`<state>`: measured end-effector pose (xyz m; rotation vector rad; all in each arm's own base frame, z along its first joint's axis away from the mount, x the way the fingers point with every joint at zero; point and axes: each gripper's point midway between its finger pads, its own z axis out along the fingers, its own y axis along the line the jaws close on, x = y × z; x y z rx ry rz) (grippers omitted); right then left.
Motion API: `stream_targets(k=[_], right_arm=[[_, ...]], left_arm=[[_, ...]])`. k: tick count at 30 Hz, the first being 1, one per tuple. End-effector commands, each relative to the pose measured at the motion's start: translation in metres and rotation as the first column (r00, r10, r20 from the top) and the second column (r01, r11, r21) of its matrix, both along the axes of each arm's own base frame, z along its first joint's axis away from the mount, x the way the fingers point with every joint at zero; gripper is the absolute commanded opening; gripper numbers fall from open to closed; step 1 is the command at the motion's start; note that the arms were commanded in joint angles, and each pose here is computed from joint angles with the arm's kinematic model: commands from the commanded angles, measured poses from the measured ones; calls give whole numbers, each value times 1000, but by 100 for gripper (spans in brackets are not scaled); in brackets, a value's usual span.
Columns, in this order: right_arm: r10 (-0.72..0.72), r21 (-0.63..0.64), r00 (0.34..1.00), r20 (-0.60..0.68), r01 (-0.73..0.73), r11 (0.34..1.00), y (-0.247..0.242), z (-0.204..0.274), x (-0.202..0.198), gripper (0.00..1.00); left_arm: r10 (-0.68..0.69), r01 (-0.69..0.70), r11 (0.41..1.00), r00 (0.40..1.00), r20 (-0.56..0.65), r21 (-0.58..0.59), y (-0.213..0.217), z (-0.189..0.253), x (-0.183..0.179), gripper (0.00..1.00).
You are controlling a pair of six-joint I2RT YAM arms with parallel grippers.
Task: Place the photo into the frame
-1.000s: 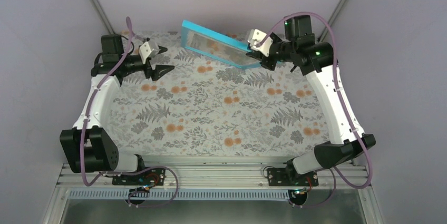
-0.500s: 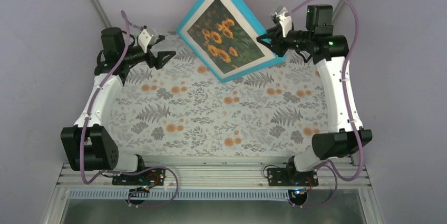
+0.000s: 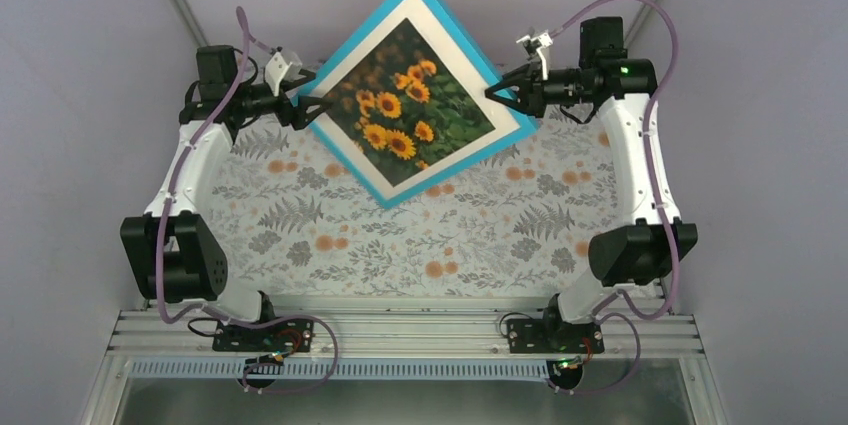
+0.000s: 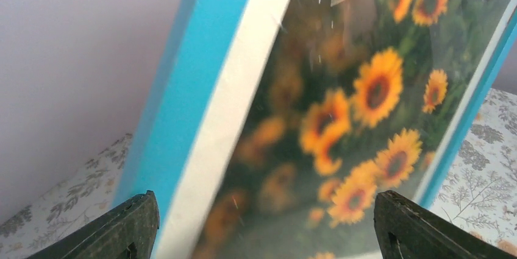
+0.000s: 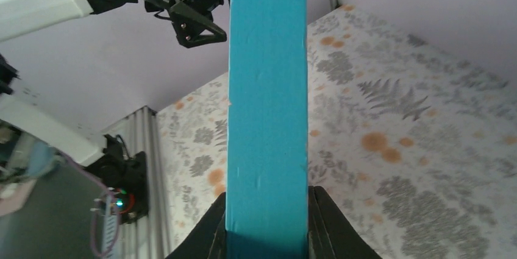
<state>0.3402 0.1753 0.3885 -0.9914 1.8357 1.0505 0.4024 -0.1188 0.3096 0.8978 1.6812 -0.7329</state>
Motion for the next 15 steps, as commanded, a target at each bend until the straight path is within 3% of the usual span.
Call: stream_targets(k=[1, 8, 15], right_arm=[[32, 59, 985, -171, -22, 998, -12, -32, 4, 4], [-41, 6, 957, -288, 44, 999, -39, -93, 24, 4], [-112, 31, 883, -456, 142, 989, -70, -155, 59, 4]], left_arm=[[-75, 75, 997, 997, 0, -10, -4, 8, -7, 88], [-98, 94, 994, 993, -70, -50, -6, -2, -3, 88], [-74, 57, 993, 983, -168, -100, -9, -27, 0, 87]])
